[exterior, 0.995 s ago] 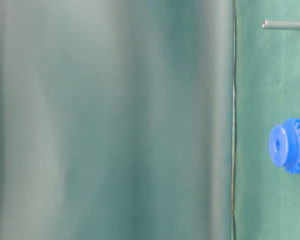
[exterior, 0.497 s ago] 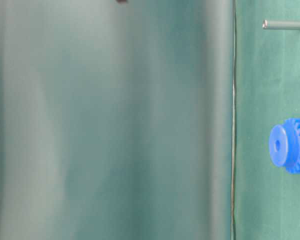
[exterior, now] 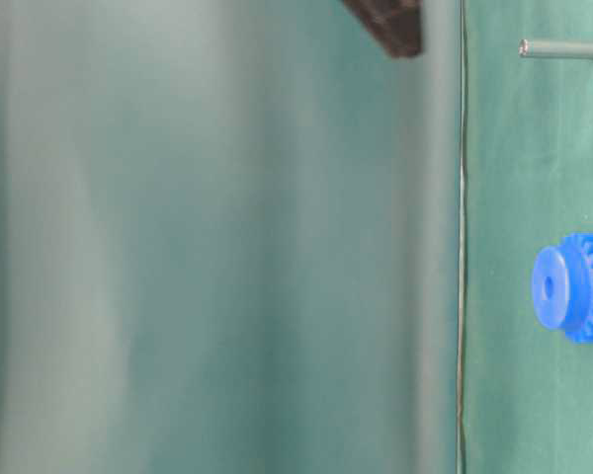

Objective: Insert the shaft placed at a random location into the center hole of the small gear at another random location.
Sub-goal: 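Move the right gripper over the silver shaft, fingers open, then lower the right gripper and close it on the silver shaft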

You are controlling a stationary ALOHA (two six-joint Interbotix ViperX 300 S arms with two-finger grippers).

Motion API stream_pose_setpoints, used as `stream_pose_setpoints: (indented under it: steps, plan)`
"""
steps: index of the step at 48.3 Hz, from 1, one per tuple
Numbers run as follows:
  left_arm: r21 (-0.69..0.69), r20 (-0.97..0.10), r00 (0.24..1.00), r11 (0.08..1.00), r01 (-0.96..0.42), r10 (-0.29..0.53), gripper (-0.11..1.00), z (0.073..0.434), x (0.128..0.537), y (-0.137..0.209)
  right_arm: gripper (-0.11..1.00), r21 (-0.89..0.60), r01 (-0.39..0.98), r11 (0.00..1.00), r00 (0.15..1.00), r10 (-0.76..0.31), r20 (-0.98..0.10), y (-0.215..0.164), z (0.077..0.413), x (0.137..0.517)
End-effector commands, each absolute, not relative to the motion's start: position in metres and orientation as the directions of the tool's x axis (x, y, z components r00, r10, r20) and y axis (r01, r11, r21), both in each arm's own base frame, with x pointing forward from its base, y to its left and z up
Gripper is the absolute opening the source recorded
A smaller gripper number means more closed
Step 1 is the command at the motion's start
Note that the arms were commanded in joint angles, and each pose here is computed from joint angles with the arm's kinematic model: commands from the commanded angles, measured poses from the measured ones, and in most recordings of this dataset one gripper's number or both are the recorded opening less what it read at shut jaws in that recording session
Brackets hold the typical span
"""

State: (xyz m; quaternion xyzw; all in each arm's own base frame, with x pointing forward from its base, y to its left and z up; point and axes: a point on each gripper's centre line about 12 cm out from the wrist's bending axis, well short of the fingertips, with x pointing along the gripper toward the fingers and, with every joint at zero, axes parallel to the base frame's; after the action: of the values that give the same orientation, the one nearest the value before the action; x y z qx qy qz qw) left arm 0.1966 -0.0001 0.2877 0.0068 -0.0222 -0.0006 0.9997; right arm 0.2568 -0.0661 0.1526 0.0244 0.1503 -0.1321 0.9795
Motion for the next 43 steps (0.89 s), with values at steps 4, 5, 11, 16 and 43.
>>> stream_pose_setpoints:
  steps: [4, 5, 11, 16, 43]
  plan:
    - [0.018, 0.060, 0.998, 1.000, 0.001, -0.002, 0.00, 0.296, 0.199, 0.000, 0.79, 0.008, 0.295, 0.955, 0.911, -0.279, -0.303, -0.073, 0.140, 0.263]
    - [0.018, 0.058, 0.998, 1.000, 0.001, -0.002, 0.00, 0.296, 0.199, 0.000, 0.79, 0.009, 0.298, 0.955, 0.909, -0.281, -0.307, -0.073, 0.138, 0.263]
    - [0.018, 0.054, 0.999, 1.000, 0.001, -0.002, 0.00, 0.295, 0.199, 0.000, 0.79, 0.012, 0.309, 0.951, 0.900, -0.288, -0.328, -0.074, 0.126, 0.265]
    - [0.018, 0.049, 0.999, 1.000, 0.003, -0.004, 0.00, 0.295, 0.199, 0.000, 0.79, 0.014, 0.321, 0.947, 0.890, -0.296, -0.347, -0.076, 0.117, 0.266]
    - [0.018, 0.029, 1.000, 1.000, -0.005, 0.004, 0.00, 0.292, 0.200, 0.001, 0.78, 0.023, 0.331, 0.943, 0.868, -0.295, -0.400, -0.077, 0.098, 0.268]
